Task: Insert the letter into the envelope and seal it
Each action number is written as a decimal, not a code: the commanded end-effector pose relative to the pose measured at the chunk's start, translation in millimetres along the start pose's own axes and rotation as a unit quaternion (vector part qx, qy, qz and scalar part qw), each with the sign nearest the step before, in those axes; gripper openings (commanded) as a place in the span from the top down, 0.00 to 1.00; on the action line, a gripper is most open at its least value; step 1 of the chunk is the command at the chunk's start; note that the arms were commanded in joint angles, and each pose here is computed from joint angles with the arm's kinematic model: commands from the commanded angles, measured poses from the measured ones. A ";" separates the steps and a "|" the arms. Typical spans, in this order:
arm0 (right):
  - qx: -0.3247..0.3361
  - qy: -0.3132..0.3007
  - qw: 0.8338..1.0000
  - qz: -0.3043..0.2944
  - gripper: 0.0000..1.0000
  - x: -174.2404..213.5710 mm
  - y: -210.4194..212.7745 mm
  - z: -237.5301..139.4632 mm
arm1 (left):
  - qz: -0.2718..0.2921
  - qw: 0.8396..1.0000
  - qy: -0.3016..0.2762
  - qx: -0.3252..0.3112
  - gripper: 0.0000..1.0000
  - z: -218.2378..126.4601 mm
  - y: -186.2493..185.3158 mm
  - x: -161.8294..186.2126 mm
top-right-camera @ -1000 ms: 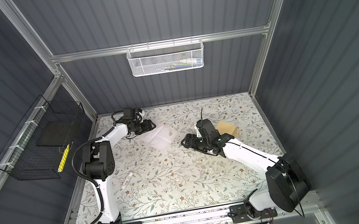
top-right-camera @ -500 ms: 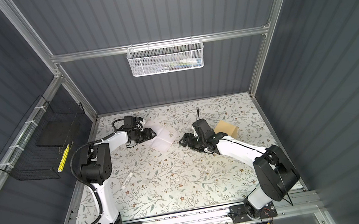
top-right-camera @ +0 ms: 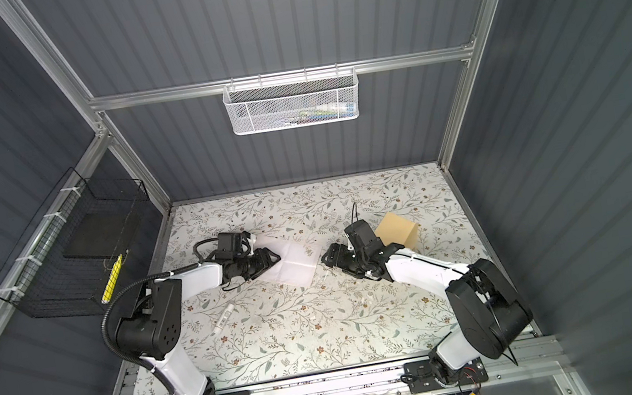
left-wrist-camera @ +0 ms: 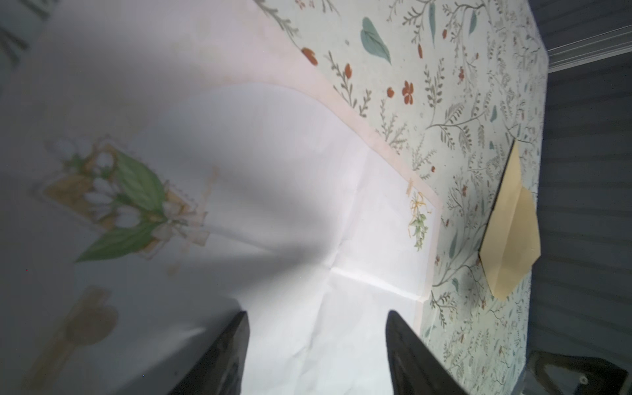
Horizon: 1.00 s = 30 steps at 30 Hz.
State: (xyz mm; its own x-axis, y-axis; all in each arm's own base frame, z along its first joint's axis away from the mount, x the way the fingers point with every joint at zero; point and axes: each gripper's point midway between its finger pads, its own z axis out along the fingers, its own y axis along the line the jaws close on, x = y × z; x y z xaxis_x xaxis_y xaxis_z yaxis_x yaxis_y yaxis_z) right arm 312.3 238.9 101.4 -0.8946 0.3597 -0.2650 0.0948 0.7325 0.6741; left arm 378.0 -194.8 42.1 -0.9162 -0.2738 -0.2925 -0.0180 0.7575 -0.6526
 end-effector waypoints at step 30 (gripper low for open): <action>-0.061 -0.002 0.998 -0.006 0.06 14.4 -60.0 -67.3 | 0.083 0.995 0.000 -0.050 0.20 -63.2 -101.9 62.2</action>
State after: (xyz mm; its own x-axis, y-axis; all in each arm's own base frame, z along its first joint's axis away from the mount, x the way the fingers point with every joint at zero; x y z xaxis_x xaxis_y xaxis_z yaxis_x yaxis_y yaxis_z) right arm 264.8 155.2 96.9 -0.8871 0.3879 -0.2502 0.0902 0.6773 0.7301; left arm 309.0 -274.6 163.8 -0.8816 -0.2203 -0.4174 0.1149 0.7577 -0.6424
